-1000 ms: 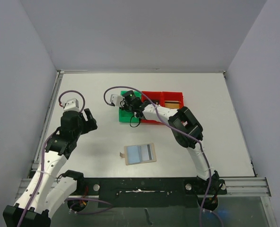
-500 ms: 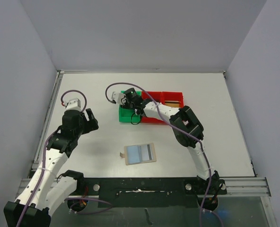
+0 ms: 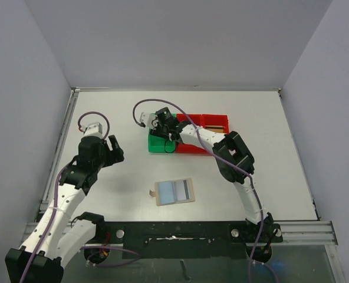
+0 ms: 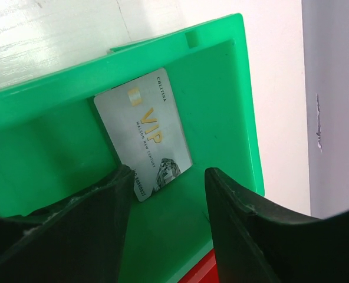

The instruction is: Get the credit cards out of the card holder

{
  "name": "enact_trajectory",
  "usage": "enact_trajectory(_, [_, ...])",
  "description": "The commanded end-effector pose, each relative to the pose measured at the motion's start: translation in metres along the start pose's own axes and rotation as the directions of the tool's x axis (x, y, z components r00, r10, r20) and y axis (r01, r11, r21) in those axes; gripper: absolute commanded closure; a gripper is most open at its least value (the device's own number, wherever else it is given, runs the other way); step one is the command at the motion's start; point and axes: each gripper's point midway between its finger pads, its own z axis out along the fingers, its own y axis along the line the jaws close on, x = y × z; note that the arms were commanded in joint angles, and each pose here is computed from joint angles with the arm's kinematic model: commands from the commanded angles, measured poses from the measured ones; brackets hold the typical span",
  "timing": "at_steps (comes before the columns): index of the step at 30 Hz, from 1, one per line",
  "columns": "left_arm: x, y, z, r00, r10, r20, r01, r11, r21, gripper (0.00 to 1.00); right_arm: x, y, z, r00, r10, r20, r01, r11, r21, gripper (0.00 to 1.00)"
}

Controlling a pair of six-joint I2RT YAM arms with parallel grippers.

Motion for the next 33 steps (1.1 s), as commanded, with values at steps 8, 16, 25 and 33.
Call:
enact_trajectory(8, [-0.013,-0.010,0.003,0.999,0.013,0.042,-0.016,0.999,0.051,0.25,-0.054,-0.050,-0.029,0.963,0.193,0.189,-0.205,0.977,0.050,0.46])
enact_trajectory(16, [-0.015,-0.016,-0.002,0.998,0.012,0.060,-0.017,0.996,0.088,0.22,-0.072,-0.105,-0.139,0.771,0.424,0.474,-0.539,0.832,0.132,0.36])
enact_trajectory(25, [-0.014,-0.035,-0.005,0.998,0.025,0.066,-0.038,0.978,0.206,0.21,0.024,-0.056,-0.206,0.431,0.788,0.439,-0.892,0.446,0.076,0.07])
enact_trajectory(33, [-0.001,-0.077,-0.014,0.998,-0.050,-0.022,0.055,0.904,0.423,0.26,0.039,0.013,-0.243,0.124,0.947,0.297,-0.954,0.196,-0.226,0.02])
